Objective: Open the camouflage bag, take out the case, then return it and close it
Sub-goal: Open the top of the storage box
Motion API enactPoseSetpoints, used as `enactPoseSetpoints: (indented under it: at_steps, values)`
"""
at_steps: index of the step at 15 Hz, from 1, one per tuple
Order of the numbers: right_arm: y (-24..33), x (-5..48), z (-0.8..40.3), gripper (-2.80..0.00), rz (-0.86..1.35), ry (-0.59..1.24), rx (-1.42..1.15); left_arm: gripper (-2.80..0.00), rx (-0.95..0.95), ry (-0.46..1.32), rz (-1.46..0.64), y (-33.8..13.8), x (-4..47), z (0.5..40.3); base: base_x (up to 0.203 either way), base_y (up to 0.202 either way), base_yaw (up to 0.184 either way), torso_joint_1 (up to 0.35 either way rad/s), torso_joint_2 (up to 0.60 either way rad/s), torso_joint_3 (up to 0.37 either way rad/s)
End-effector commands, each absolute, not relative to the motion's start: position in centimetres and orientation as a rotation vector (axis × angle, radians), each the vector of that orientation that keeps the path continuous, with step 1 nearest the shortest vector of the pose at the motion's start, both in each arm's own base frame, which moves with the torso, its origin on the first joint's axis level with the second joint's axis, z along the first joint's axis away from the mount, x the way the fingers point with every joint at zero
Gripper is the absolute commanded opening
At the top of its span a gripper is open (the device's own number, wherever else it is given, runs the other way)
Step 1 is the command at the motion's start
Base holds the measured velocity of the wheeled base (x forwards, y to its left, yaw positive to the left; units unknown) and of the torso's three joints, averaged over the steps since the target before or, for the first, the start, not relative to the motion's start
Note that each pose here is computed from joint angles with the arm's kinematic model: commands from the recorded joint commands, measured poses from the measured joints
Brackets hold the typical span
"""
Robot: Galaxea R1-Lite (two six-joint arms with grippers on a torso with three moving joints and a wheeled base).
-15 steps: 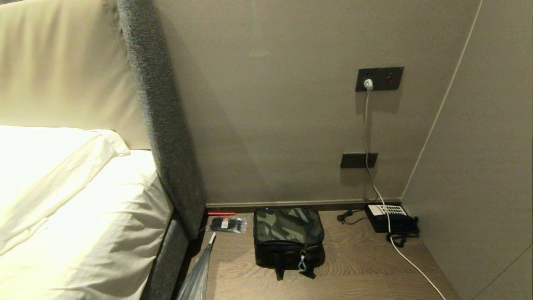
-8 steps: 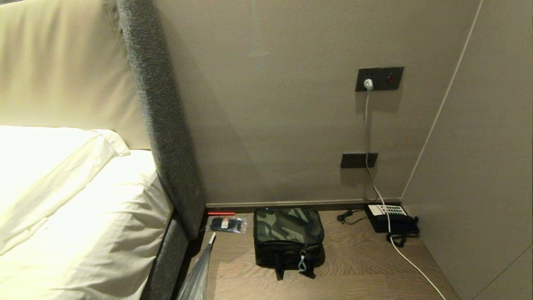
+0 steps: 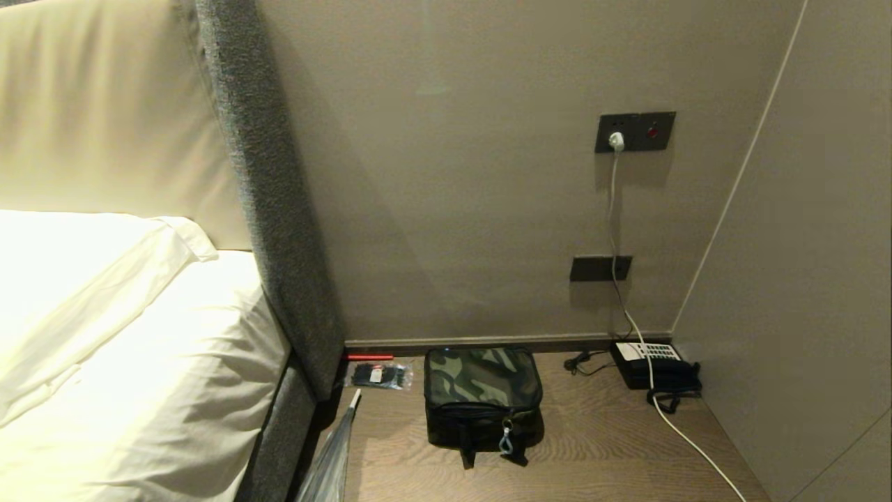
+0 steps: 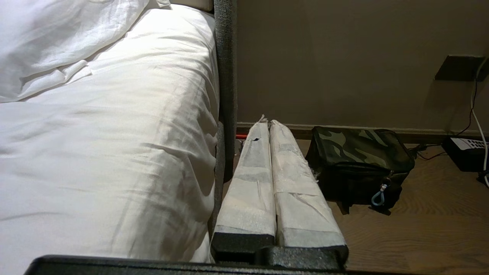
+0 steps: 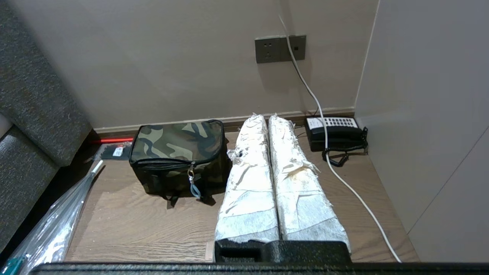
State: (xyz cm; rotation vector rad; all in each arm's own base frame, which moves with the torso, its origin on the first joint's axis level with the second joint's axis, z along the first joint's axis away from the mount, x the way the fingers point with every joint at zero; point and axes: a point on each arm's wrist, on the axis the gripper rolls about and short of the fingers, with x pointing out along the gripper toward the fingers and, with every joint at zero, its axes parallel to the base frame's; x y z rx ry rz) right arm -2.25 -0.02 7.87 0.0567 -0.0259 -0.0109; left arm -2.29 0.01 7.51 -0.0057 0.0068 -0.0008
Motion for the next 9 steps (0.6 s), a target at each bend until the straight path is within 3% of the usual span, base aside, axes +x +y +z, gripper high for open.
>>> enactPoseSetpoints:
  at_steps: [1, 9]
  values:
    - [-0.02, -2.13, 7.49, -2.8, -0.01, -0.011, 0.057, -2.8, 0.006, 0.007, 0.002, 0.01, -2.29, 7.51, 0.0, 0.0, 0.0, 0.002, 0.01, -0.038]
    - [-0.02, -2.13, 7.49, -2.8, -0.01, -0.011, 0.057, -2.8, 0.002, 0.012, 0.003, 0.01, -2.33, 7.49, 0.0, 0.0, 0.0, 0.002, 0.0, -0.183]
